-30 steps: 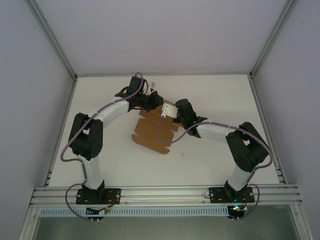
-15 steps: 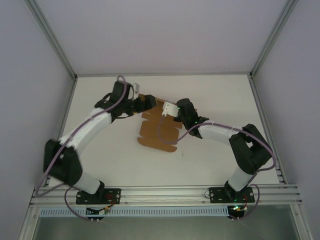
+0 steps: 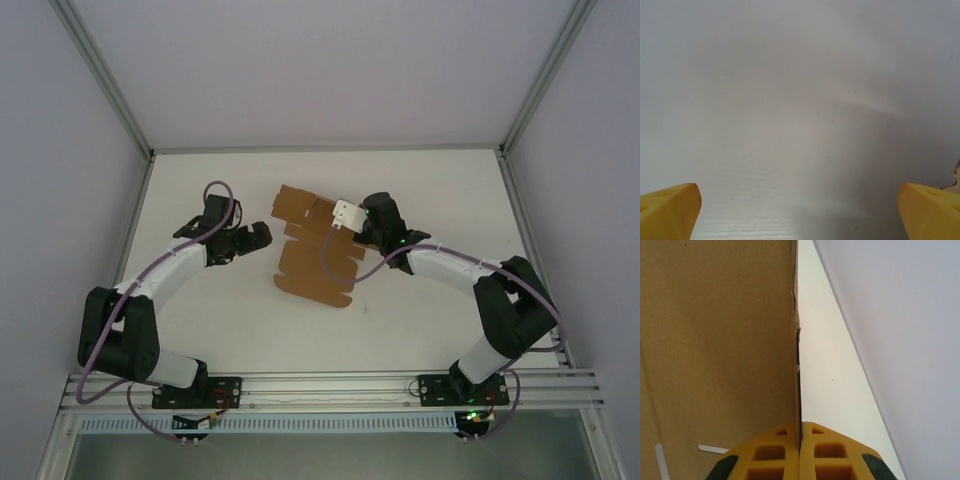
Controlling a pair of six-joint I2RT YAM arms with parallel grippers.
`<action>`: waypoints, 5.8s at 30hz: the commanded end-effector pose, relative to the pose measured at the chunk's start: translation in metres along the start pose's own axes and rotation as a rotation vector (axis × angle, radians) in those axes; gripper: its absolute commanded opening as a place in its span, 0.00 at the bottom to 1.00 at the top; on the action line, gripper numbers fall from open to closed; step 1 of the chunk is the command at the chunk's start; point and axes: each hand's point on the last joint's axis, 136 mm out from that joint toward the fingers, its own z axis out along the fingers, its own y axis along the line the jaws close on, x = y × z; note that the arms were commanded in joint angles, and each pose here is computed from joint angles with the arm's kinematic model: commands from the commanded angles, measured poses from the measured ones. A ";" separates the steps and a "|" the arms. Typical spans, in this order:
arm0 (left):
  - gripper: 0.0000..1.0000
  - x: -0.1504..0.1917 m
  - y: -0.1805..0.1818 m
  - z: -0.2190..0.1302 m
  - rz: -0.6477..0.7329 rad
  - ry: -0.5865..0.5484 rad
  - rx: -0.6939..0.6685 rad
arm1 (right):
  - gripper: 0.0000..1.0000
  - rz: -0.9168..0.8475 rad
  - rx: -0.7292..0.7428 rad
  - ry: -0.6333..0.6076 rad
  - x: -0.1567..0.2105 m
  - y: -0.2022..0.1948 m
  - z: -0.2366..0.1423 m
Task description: Assemble paper box
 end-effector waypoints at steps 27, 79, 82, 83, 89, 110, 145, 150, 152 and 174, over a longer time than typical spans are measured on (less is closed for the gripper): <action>0.50 0.001 -0.126 0.039 0.142 0.007 0.581 | 0.00 0.192 -0.075 -0.135 -0.032 -0.006 -0.020; 0.91 -0.084 -0.054 0.083 0.188 0.073 0.124 | 0.00 -0.332 0.157 0.047 -0.009 0.017 0.024; 0.82 -0.064 -0.063 0.077 0.197 0.089 0.194 | 0.00 -0.334 0.167 0.069 -0.007 0.016 0.029; 0.78 -0.058 -0.067 0.073 0.208 0.090 0.218 | 0.00 -0.335 0.168 0.072 -0.007 0.016 0.031; 0.62 -0.023 -0.091 0.053 0.287 0.084 0.355 | 0.00 -0.313 0.161 0.085 -0.005 0.016 0.033; 0.50 0.030 -0.113 0.052 0.467 -0.124 0.443 | 0.00 -0.352 0.155 0.131 0.013 0.041 0.019; 0.53 -0.009 -0.111 0.075 0.499 -0.265 0.343 | 0.00 -0.474 0.419 0.025 0.002 -0.002 0.047; 0.54 -0.016 -0.124 0.079 0.540 -0.262 0.372 | 0.00 -0.440 0.351 0.017 0.003 0.007 0.050; 0.54 -0.017 -0.129 0.084 0.556 -0.254 0.386 | 0.00 -0.442 0.340 0.017 0.003 0.008 0.052; 0.52 -0.033 -0.151 0.121 0.591 -0.210 0.381 | 0.00 -0.310 -0.130 0.025 0.017 0.067 0.046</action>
